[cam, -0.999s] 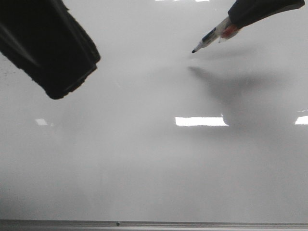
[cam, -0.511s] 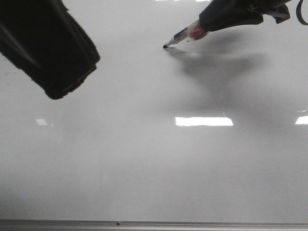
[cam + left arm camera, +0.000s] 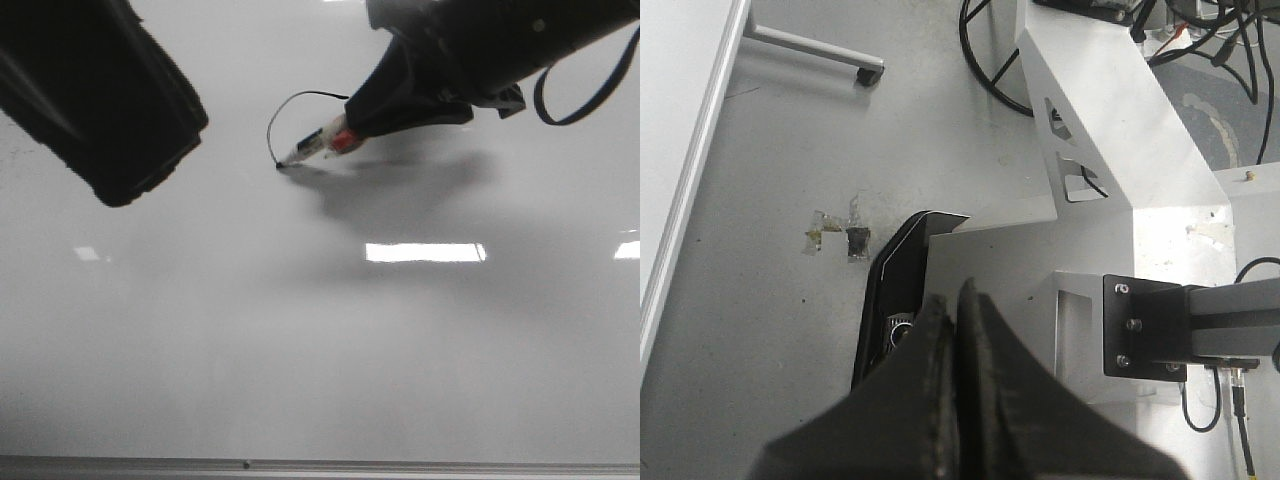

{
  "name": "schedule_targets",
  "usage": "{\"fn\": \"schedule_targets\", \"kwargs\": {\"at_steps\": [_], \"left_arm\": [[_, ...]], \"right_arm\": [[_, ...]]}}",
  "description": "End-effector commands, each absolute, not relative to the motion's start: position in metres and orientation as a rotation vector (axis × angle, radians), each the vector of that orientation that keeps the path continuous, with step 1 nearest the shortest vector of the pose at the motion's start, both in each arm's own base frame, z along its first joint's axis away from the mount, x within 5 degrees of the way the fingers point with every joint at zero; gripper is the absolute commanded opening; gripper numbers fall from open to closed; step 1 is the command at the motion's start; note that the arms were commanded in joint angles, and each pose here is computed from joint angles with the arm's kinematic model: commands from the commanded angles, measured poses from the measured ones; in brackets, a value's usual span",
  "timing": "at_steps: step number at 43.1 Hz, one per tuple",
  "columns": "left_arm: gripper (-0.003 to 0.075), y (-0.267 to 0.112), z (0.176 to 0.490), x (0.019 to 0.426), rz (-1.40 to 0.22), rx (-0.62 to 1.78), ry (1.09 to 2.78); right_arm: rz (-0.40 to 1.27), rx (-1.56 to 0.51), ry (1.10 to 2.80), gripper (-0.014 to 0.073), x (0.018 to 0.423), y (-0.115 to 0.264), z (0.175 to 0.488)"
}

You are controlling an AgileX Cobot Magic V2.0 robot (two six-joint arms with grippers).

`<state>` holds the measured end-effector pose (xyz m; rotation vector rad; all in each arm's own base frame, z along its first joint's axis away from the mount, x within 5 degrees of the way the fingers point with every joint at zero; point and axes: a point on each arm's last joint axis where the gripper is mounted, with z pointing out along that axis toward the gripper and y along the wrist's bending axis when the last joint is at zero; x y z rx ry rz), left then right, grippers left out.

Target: Write number 9 on whiteboard

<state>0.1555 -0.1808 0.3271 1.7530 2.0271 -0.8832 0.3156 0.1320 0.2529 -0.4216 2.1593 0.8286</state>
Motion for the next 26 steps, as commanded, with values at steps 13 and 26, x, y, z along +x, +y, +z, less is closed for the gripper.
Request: {"fn": "schedule_targets", "kwargs": {"at_steps": [13,26], "left_arm": [[-0.0019,-0.181,0.346,0.148,-0.938,1.72,1.962],[-0.0019,-0.181,0.346,0.148,-0.943,1.718,1.961]], "right_arm": [[0.708,-0.277,1.971,-0.006,0.31,0.081,0.315],[0.706,-0.388,2.201,-0.006,0.307,0.094,0.26]]}}
